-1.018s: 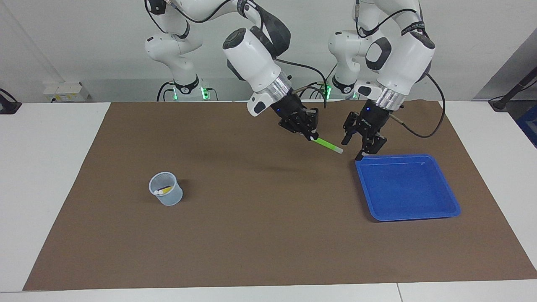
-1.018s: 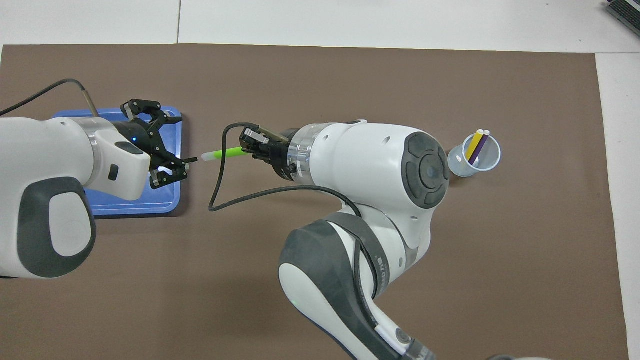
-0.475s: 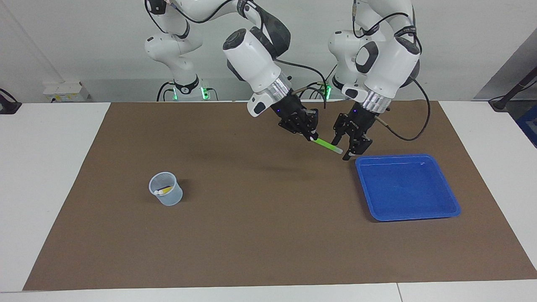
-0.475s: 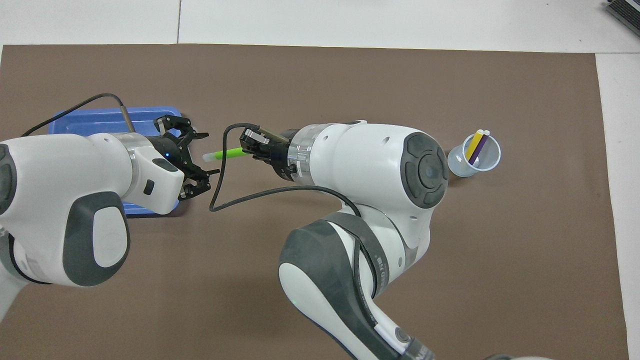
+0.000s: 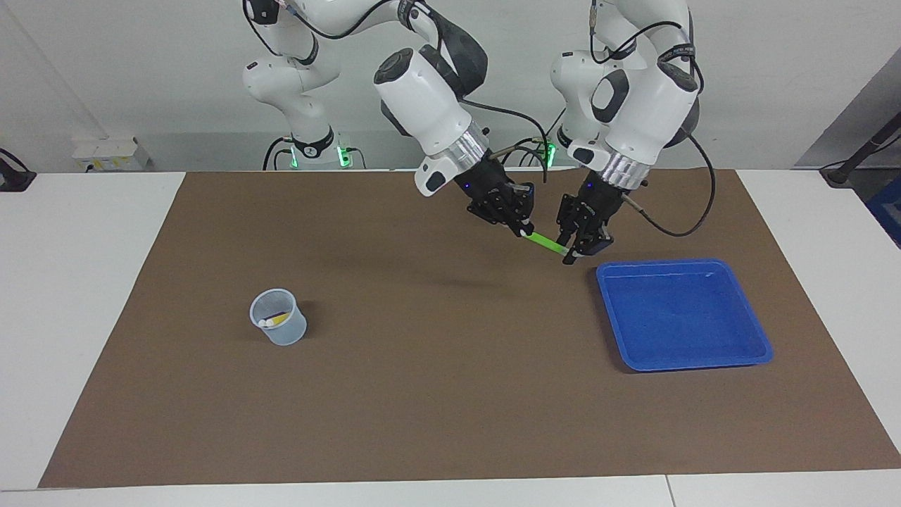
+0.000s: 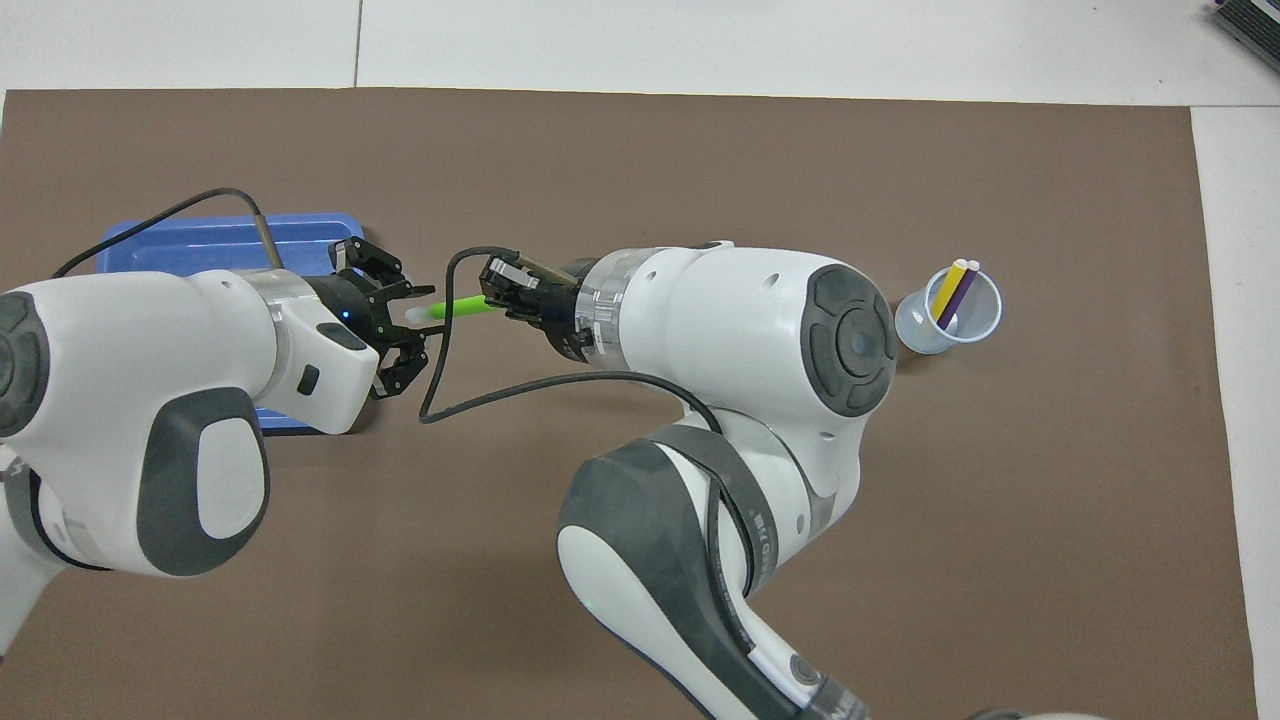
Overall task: Right arm passes pens to left for tray arrangement
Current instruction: 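Grasp the green pen with the left gripper beside the right gripper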
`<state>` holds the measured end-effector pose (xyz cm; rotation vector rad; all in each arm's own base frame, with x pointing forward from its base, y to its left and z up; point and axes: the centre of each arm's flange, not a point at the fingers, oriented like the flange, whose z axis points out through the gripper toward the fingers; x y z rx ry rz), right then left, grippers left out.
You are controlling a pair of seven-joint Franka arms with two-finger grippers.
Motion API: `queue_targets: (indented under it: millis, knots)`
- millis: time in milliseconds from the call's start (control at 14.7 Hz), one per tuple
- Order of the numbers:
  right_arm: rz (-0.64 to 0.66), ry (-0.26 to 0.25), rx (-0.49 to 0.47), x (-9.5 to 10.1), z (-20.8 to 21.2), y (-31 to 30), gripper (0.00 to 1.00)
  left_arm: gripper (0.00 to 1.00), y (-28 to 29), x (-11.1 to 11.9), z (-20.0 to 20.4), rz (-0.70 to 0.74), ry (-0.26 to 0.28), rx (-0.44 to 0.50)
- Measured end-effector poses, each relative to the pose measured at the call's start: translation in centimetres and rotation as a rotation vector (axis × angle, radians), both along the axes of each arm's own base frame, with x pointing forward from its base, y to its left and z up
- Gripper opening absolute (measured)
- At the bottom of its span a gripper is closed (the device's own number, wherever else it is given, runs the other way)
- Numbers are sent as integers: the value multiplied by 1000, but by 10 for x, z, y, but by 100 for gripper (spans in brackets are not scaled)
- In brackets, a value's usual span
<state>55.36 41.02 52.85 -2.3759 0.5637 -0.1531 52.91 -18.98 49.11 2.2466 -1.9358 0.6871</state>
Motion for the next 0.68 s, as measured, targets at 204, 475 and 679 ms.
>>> queue_targets:
  millis: [204,475,679]
  knots:
    - [0,0,0,0,0,0,19,38,-2,0,1,-1,-3,-4]
    - [0,0,0,0,0,0,19,36,-4,-1,1,8,4,-28]
    - [0,0,0,0,0,0,19,36,-6,-1,3,21,12,-63]
